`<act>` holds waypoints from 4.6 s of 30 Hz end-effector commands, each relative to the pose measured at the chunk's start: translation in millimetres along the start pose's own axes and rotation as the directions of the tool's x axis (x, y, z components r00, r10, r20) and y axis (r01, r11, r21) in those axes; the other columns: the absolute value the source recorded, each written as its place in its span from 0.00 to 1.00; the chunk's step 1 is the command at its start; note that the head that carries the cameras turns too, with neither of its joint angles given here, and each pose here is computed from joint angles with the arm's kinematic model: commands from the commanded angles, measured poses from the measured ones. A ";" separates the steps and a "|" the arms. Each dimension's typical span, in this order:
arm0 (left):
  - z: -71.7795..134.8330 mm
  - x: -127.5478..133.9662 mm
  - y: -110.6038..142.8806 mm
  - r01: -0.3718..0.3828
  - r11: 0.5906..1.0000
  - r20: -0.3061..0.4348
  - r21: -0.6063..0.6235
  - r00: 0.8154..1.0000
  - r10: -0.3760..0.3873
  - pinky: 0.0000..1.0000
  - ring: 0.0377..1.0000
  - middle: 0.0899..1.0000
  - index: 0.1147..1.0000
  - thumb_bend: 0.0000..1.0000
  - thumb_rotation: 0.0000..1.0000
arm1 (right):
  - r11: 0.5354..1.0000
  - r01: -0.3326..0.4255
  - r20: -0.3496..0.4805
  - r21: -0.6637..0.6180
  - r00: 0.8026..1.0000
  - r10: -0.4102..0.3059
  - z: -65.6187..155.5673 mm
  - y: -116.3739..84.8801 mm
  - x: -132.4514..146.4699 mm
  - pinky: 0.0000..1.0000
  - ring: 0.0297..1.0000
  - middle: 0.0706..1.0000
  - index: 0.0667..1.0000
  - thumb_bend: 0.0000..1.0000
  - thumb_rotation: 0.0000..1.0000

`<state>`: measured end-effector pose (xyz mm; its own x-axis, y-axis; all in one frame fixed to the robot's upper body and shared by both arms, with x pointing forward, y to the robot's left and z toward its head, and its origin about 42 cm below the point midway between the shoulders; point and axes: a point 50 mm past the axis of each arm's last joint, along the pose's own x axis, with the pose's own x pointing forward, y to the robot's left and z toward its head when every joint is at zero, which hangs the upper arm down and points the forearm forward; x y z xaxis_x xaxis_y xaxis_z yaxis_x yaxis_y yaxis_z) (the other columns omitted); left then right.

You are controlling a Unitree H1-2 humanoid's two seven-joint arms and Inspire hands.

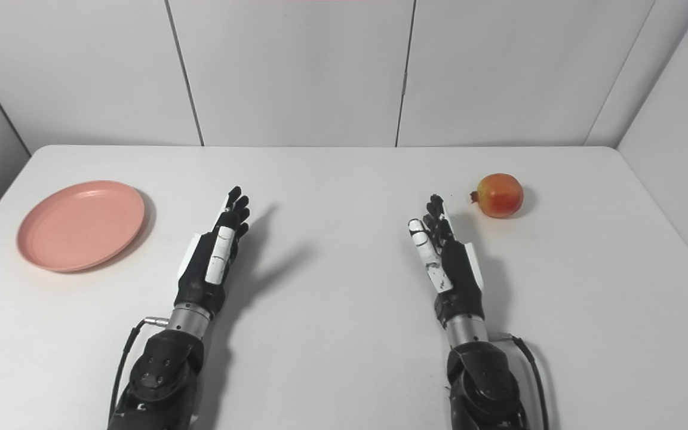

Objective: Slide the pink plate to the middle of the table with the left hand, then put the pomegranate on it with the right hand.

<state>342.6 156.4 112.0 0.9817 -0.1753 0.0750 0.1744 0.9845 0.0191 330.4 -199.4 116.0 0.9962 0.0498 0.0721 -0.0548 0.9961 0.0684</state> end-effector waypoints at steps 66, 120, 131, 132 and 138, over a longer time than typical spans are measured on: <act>5.5 1.9 -0.6 -0.021 0.999 0.030 -0.043 0.999 0.022 1.00 1.00 1.00 1.00 0.76 1.00 | 0.999 -0.032 0.044 -0.008 0.999 0.033 3.5 -2.2 -2.7 1.00 1.00 1.00 1.00 0.71 0.77; 17.8 17.0 -10.1 -0.044 0.991 0.138 -0.123 0.989 0.061 1.00 1.00 1.00 1.00 0.74 1.00 | 0.993 -0.116 0.078 -0.028 0.990 0.118 -14.8 -40.5 -16.0 1.00 1.00 1.00 1.00 0.56 0.88; 64.4 34.5 30.9 -0.132 0.970 0.217 -0.205 0.960 0.177 0.97 0.96 0.96 0.96 0.80 1.00 | 0.994 -0.103 0.065 -0.022 0.992 0.104 -12.3 -41.8 -19.7 1.00 1.00 1.00 1.00 0.52 0.90; 68.0 34.7 35.0 -0.144 0.968 0.220 -0.203 0.957 0.189 0.95 0.95 0.95 0.95 0.80 1.00 | 0.994 -0.104 0.065 -0.020 0.992 0.105 -12.1 -42.1 -20.1 1.00 1.00 1.00 1.00 0.51 0.89; 83.4 33.8 64.9 -0.234 0.956 0.253 -0.175 0.928 0.273 0.90 0.91 0.91 0.90 0.81 1.00 | 0.994 -0.103 0.063 -0.031 0.992 0.104 -10.8 -44.3 -21.7 1.00 1.00 1.00 1.00 0.51 0.91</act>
<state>370.2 207.5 171.7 0.9645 0.0917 0.2476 -0.0430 0.9798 -0.1955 324.2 -239.4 115.8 0.9686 0.1642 0.1866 -0.1705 0.9852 0.0180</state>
